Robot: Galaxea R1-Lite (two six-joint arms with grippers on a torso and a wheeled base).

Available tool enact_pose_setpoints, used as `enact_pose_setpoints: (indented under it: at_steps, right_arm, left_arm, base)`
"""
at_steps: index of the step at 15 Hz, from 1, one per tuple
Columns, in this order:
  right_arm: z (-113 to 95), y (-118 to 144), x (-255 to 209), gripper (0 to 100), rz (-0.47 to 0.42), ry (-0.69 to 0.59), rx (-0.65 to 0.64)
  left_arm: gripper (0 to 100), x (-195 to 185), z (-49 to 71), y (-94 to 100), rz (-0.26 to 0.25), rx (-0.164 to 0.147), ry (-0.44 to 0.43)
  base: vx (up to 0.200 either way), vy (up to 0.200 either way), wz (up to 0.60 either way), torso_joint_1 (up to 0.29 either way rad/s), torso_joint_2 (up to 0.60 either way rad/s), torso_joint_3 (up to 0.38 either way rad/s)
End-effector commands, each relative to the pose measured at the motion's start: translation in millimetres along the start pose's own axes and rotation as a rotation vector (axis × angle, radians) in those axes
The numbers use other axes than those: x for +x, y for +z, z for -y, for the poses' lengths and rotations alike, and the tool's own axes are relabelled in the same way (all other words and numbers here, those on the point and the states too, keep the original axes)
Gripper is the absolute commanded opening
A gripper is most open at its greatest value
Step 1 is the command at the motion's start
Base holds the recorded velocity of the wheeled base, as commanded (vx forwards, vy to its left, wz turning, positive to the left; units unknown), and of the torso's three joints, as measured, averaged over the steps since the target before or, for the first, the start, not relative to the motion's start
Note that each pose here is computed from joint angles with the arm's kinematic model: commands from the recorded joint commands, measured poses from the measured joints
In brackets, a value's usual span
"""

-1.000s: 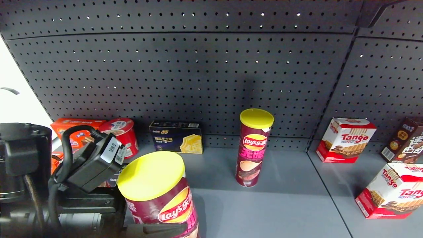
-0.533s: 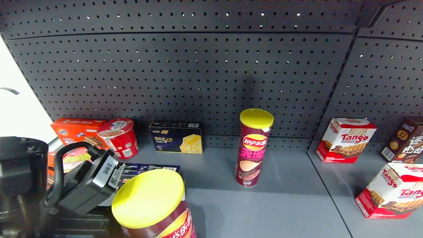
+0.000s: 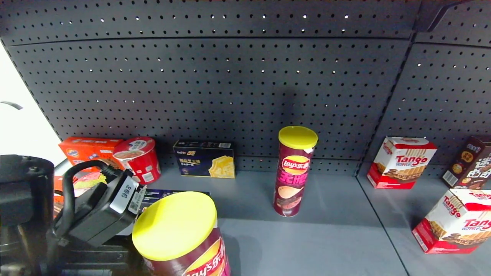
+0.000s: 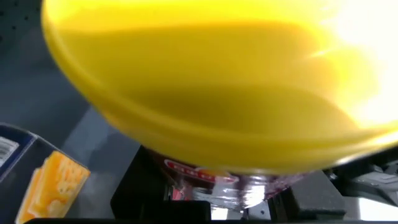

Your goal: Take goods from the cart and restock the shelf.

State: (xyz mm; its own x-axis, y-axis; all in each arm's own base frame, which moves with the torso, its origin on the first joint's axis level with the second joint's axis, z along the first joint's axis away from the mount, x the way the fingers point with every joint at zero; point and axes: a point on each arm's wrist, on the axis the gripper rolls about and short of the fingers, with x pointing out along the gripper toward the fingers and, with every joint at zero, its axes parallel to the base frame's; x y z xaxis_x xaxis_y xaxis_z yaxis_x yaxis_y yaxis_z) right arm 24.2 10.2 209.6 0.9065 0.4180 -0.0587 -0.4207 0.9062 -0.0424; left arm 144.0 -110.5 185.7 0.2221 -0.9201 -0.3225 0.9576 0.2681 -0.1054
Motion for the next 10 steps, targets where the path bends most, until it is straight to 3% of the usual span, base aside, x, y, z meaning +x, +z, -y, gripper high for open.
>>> enact_pose_setpoints:
  at_steps: [1, 4, 7, 10]
  right_arm:
    - [-1, 39, 67, 100, -0.119, 0.214, -0.016]
    - [-10, 62, 131, 100, -0.103, 0.322, -0.099]
    - [-13, 57, 176, 100, -0.089, 0.363, -0.135]
    - [-17, 52, 192, 100, -0.120, 0.380, -0.146]
  left_arm:
    - [0, 0, 0.9, -4.3, -0.011, -0.009, -0.003]
    - [0, 0, 1.9, -11.0, -0.025, -0.018, -0.011]
    - [0, -1, 1.4, -13.0, -0.027, -0.028, -0.004]
    - [0, -4, 3.6, -20.3, -0.039, -0.041, -0.001]
  base:
    - [0.000, 0.000, 0.00, 0.000, 0.00, 0.000]
    - [0.000, 0.000, 0.00, 0.000, 0.00, 0.000]
    - [0.000, 0.000, 0.00, 0.000, 0.00, 0.000]
    - [0.000, 0.000, 0.00, 0.000, 0.00, 0.000]
